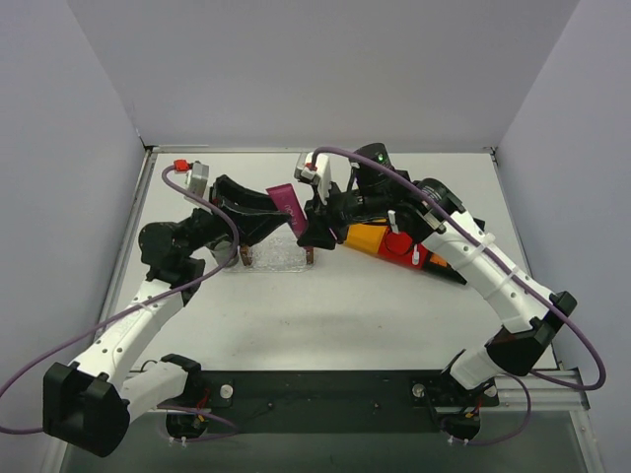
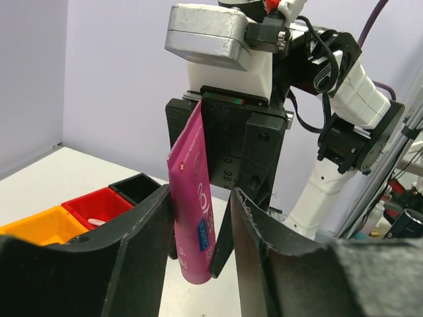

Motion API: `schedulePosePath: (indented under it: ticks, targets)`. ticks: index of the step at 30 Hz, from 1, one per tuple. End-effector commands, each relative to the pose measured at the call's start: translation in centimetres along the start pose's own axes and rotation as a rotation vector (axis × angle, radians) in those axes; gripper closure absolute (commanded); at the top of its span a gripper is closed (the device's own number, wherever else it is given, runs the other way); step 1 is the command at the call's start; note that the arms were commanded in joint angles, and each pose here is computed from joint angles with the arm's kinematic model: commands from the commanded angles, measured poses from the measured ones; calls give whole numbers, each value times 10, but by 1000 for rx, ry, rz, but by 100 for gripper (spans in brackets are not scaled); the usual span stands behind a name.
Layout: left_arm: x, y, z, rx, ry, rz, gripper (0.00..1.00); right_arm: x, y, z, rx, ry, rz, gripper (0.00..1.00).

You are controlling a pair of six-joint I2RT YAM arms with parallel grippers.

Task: Prepare toiletry sets of a toothbrush and toothpaste on the tray

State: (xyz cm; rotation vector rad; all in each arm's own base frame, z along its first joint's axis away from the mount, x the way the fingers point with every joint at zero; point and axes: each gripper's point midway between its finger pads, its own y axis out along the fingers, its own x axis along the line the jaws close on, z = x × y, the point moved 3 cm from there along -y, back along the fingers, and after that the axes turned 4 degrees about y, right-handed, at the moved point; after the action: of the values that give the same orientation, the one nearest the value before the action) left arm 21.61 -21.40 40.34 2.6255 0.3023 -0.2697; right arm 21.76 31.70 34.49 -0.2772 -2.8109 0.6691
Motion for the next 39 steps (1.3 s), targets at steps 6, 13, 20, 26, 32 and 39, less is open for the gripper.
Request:
schedulePosePath:
  ticks: [6,13,20,26,32,39]
  targets:
    - [-14,8,-15,144,149,70,44,7,-18,-2,-15,-61,24,100]
    - [-12,12,-18,201,198,84,48,10,-15,5,11,-74,10,100]
    - [-9,12,-13,255,209,90,73,12,-16,8,22,-84,6,100]
    - [-7,11,-8,287,205,99,100,12,-14,10,37,-94,10,100]
    - [-6,3,-1,312,254,87,100,8,-18,12,46,-99,51,97]
    - [25,-7,5,316,334,-104,100,-3,-31,9,31,-93,133,60]
